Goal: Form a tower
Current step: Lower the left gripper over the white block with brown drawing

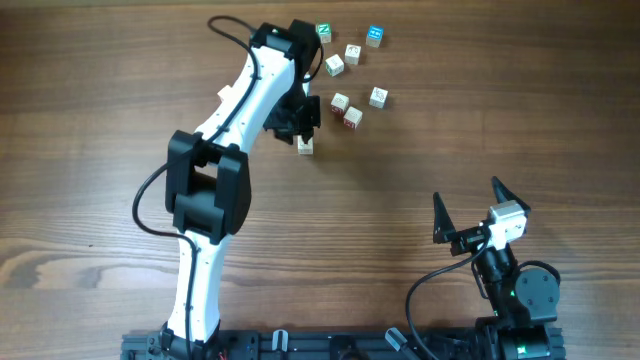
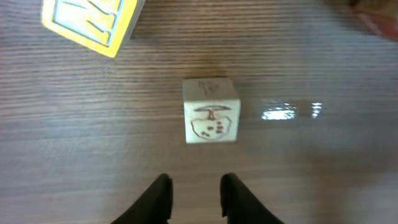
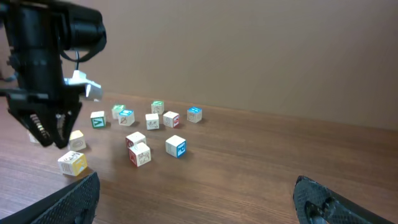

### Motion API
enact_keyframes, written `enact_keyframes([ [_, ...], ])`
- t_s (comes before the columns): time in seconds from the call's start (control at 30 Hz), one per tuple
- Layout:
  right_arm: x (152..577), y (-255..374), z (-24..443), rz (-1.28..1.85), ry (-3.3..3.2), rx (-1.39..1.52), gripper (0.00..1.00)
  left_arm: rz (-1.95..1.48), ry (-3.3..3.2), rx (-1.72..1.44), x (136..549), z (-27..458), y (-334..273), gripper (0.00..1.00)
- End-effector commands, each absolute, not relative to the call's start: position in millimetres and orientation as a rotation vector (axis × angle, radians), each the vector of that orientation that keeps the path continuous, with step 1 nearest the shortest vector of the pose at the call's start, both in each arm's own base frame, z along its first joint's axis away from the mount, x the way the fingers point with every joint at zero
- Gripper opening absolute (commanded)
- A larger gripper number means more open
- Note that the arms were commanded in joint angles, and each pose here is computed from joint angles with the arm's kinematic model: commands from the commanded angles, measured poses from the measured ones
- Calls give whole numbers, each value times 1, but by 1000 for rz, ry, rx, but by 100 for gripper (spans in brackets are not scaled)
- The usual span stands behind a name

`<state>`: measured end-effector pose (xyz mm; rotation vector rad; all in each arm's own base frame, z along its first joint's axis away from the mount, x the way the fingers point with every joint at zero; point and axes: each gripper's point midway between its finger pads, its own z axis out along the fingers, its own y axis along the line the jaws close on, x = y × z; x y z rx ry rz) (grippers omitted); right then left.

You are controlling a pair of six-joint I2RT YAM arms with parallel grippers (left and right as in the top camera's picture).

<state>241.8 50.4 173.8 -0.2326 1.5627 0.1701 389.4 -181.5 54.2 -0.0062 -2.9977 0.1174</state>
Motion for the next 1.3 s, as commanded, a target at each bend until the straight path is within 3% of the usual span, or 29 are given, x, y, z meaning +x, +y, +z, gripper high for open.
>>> enact_keyframes([
  [0.0, 242, 47, 175, 148, 1555, -226, 100, 84, -2985, 27, 388, 38, -177, 37],
  [0.27, 242, 47, 175, 148, 1555, -226, 100, 81, -3021, 104, 397, 37, -178, 47],
  [0.37, 242, 47, 175, 148, 1555, -226, 100, 76, -3026, 132, 399, 37, -178, 60],
  [0.43, 242, 47, 175, 148, 1555, -226, 99, 69, -3018, 139, 396, 35, -177, 63],
  [0.53, 242, 47, 175, 148, 1555, -227, 100, 44, -2997, 199, 391, 28, -174, 88],
  [0.57, 242, 47, 175, 148, 1555, -226, 100, 29, -2994, 212, 390, 25, -172, 91],
  [1.27, 242, 47, 175, 148, 1555, -226, 100, 1, -2967, 183, 378, 16, -175, 97],
])
